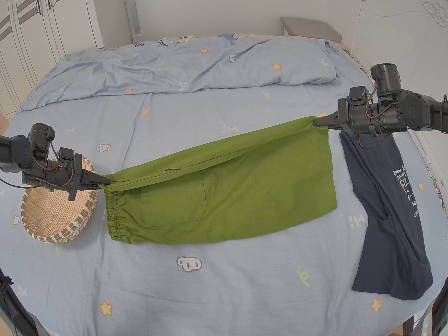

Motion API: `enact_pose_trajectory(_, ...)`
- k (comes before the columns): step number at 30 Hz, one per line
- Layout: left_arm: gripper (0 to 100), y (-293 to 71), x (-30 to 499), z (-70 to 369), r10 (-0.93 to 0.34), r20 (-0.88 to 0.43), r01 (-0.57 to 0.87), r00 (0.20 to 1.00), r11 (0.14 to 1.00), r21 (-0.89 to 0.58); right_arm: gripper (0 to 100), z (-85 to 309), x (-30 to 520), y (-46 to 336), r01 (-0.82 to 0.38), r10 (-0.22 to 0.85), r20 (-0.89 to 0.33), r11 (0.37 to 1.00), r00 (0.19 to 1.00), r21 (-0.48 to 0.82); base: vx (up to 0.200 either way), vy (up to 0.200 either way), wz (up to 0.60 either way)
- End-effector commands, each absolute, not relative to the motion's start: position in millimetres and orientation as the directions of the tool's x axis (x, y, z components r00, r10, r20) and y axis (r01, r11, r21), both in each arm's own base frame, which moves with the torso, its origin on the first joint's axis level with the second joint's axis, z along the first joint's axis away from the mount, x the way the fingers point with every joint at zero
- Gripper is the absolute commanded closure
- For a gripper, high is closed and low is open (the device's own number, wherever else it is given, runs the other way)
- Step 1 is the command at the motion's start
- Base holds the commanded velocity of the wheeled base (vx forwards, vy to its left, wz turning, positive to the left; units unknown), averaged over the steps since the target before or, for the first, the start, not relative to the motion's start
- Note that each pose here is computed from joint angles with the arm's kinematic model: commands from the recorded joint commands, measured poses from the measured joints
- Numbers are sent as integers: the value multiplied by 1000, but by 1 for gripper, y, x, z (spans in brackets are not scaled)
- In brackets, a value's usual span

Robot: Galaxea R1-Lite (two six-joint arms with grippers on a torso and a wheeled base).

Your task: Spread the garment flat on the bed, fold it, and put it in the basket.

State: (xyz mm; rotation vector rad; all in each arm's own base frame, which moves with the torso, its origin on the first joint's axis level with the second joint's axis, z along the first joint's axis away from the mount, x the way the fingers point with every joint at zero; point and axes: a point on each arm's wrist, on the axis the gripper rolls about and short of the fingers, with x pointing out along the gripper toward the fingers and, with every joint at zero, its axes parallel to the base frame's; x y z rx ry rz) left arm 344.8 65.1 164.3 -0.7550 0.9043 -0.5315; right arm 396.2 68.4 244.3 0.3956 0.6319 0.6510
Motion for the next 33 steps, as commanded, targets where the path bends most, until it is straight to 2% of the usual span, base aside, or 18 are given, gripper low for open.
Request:
enact_pose_trajectory(1,100,63,348,159,-701,-500,96,508,623,-776,100,238,400,71,-433,669,-423,730,611,529,0,0,0)
enact_pose_trajectory(7,100,56,350,159,-712,-499,109,494,620,-777,100,227,405,76,-425,672,-442,729,595,537,0,0,0)
enact_pose_trajectory(8,100,56,350,159,-713,-498,111,494,620,-777,0,226,406,76,-426,673,-442,728,593,537,0,0,0)
enact_pose_trajectory(10,100,56,351,160,-712,-497,113,495,620,-776,0,224,408,77,-425,673,-446,728,590,538,0,0,0)
enact_pose_trajectory(11,0,56,351,160,-712,-497,113,495,620,-776,0,223,408,77,-424,673,-447,728,589,538,0,0,0)
enact_pose_trajectory(25,0,48,346,168,-722,-489,140,490,619,-773,0,213,397,82,-414,680,-480,725,554,550,0,0,0)
enact_pose_trajectory(33,0,19,335,164,-753,-473,241,457,616,-750,0,202,350,67,-403,673,-479,730,563,553,0,0,0)
